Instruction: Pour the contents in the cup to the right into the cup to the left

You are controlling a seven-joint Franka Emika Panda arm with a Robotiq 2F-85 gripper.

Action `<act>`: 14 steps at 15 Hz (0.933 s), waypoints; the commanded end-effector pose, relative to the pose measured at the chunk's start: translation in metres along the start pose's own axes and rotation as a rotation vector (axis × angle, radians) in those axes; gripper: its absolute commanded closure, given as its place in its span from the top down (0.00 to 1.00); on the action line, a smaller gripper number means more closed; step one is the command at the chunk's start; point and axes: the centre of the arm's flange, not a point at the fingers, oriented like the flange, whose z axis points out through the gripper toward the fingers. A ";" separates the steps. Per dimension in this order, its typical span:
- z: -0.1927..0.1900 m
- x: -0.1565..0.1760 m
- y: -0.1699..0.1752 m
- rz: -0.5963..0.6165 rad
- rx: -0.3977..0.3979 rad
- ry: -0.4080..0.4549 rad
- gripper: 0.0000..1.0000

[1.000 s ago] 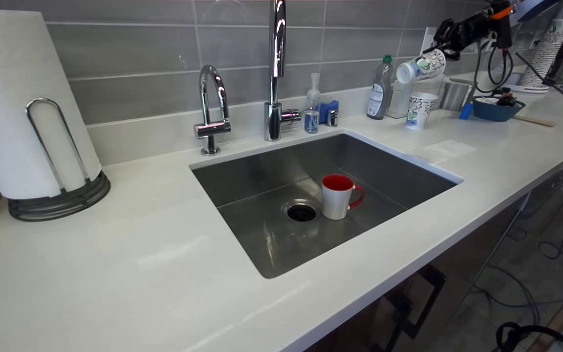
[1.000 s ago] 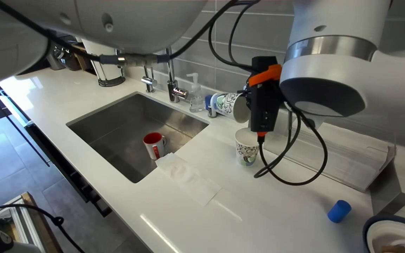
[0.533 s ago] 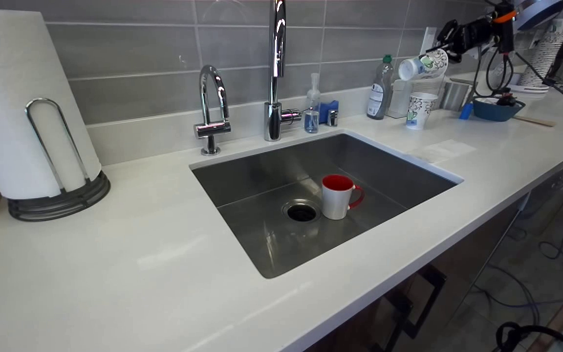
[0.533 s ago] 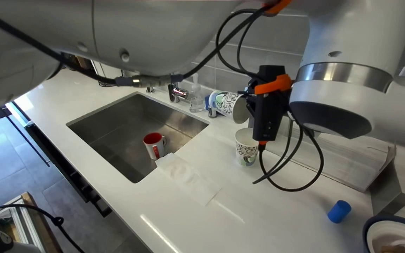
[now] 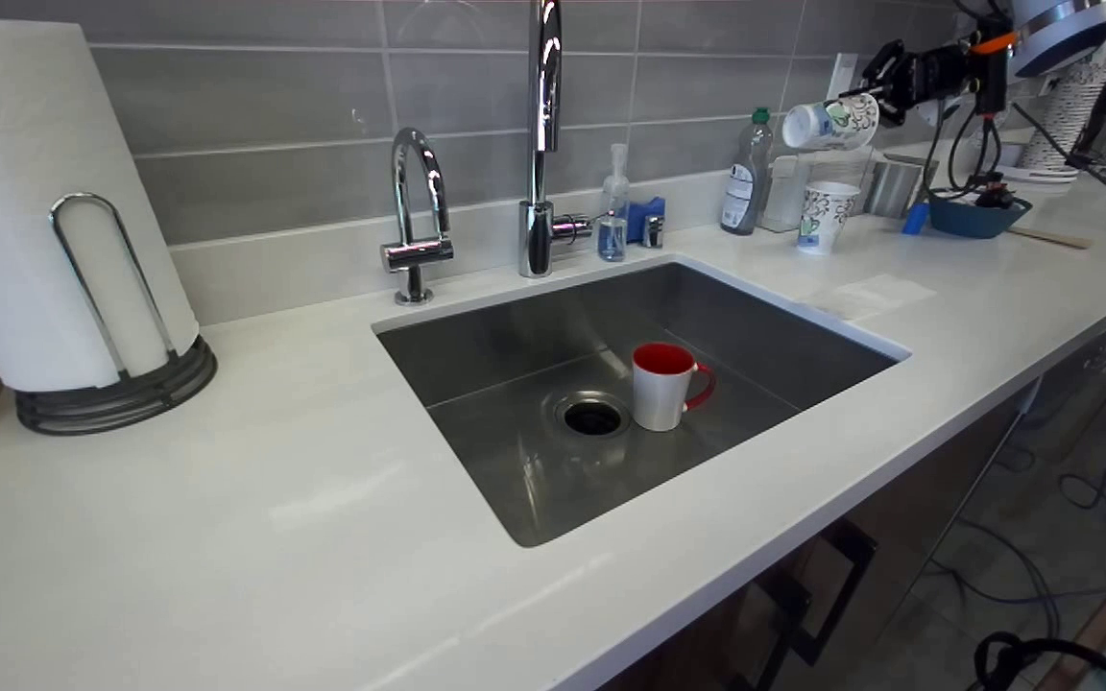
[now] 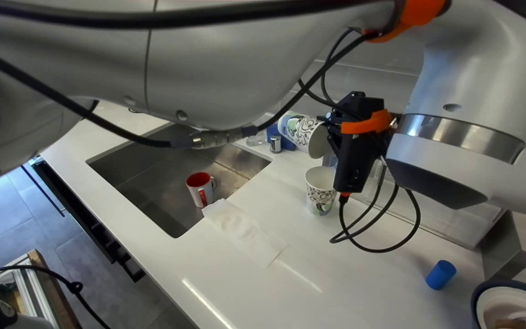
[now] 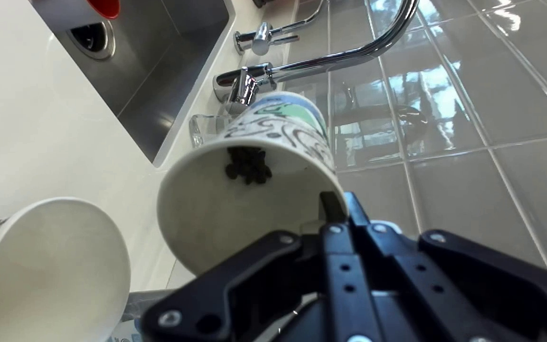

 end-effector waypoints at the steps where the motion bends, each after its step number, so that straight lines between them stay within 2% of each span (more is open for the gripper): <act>1: -0.009 0.020 0.000 0.034 0.086 -0.019 0.01; 7: 0.001 0.024 0.004 0.049 0.162 -0.043 0.01; 14: -0.002 0.026 0.008 0.068 0.209 -0.061 0.01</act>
